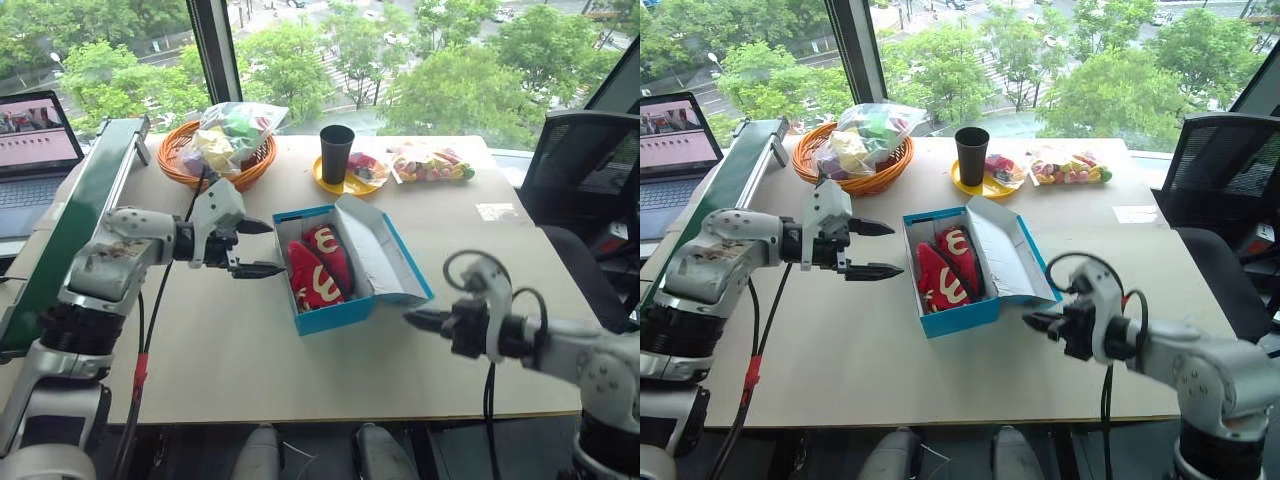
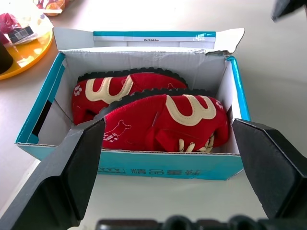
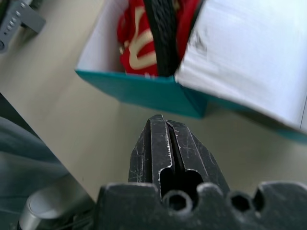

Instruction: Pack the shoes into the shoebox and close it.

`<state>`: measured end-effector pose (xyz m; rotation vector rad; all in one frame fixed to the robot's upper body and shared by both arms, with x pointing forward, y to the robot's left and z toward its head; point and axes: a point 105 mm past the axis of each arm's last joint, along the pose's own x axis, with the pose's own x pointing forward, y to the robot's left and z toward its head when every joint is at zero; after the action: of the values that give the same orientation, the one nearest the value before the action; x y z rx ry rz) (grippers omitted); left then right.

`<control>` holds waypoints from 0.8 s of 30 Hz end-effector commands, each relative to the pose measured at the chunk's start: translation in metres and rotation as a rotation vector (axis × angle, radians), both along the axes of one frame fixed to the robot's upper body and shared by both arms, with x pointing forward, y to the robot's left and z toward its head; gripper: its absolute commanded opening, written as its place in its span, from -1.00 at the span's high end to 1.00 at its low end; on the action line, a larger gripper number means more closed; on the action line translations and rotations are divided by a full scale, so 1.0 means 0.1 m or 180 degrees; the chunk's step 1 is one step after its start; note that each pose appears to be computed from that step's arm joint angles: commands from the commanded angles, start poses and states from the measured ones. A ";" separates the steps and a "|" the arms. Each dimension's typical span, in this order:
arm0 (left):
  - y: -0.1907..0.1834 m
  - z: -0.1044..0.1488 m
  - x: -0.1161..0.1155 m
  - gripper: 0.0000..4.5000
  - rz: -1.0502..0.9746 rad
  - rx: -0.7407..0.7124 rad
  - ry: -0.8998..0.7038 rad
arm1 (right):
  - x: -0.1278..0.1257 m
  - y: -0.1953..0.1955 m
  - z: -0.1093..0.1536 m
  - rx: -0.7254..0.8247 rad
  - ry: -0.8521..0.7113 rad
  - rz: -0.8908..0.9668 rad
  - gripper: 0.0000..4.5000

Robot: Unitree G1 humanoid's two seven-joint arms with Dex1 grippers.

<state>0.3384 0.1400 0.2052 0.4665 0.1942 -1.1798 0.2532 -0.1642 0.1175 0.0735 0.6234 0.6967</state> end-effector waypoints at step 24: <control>0.71 0.94 -0.28 -1.00 0.0532 -0.0033 -0.0204 | 0.91 -0.20 -0.84 0.1353 -0.0236 -0.1604 0.98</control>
<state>0.3168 0.2103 0.2879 0.4605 0.2069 -1.0130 0.3431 -0.1850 0.0351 0.5311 0.3864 0.3413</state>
